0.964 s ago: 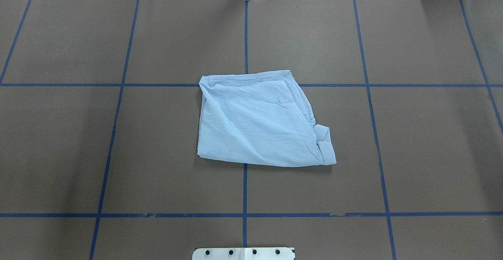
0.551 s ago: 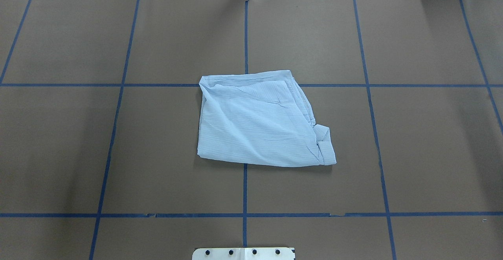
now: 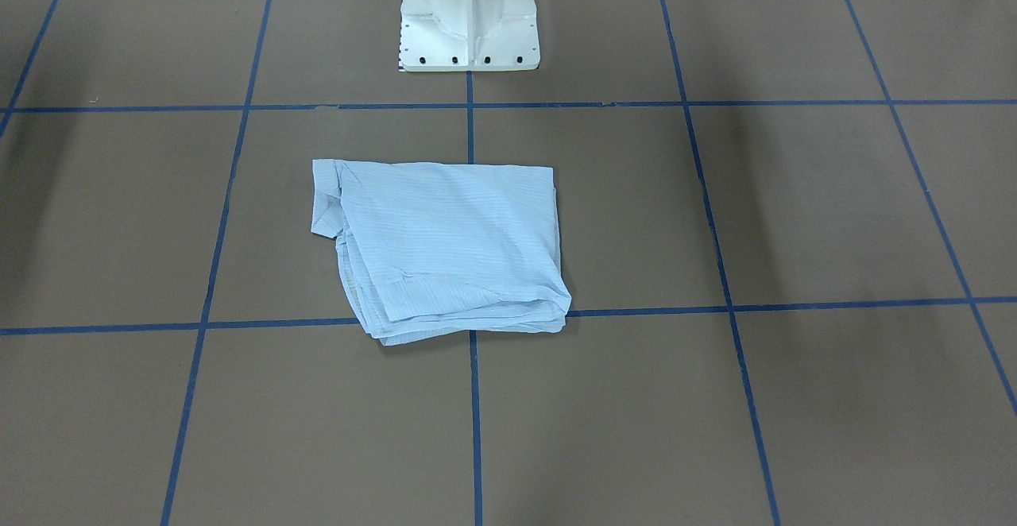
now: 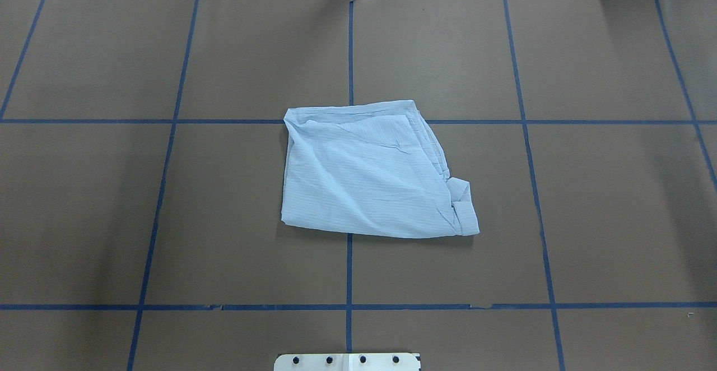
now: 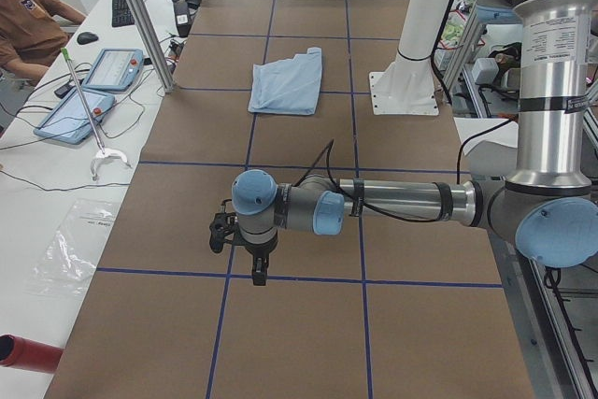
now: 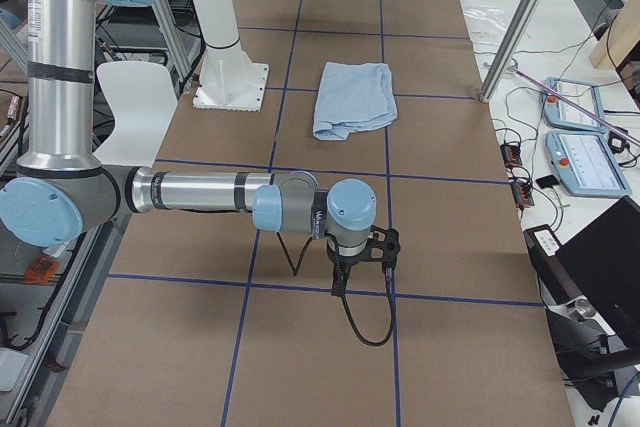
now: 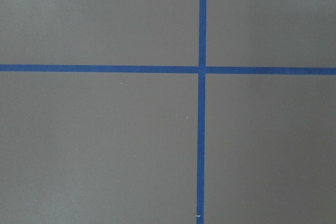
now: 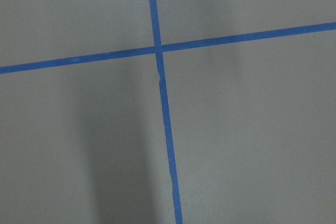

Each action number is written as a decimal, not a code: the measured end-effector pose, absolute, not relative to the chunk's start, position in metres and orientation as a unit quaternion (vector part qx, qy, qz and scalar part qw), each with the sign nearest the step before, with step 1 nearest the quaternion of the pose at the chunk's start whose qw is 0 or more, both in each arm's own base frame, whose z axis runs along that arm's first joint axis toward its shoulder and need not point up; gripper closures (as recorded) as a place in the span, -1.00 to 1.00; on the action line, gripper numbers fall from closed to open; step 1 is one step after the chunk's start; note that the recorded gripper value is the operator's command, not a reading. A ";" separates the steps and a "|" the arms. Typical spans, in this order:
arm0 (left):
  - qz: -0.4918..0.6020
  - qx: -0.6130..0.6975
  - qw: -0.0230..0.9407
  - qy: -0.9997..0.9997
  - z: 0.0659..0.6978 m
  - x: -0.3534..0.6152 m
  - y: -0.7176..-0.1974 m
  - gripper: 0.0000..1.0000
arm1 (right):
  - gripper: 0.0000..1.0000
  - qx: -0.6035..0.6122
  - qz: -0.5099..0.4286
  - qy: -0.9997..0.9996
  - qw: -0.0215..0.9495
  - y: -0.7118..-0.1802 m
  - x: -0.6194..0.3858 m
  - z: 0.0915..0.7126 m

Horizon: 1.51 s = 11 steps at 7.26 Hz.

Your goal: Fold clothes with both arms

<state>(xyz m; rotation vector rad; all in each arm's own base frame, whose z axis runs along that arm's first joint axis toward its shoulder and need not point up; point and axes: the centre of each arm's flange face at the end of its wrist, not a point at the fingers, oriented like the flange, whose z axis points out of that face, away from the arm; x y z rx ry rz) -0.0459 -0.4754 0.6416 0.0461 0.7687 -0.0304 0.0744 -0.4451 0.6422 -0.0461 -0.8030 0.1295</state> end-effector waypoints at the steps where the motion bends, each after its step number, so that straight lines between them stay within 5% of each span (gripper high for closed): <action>1: -0.015 0.023 0.927 0.375 0.641 -0.046 -0.476 -0.99 | -1.00 -0.023 0.063 -0.390 0.919 -0.445 0.075 0.642; 11: -0.014 0.025 0.926 0.376 0.638 -0.046 -0.479 -0.99 | -1.00 -0.016 0.053 -0.367 0.928 -0.447 0.078 0.645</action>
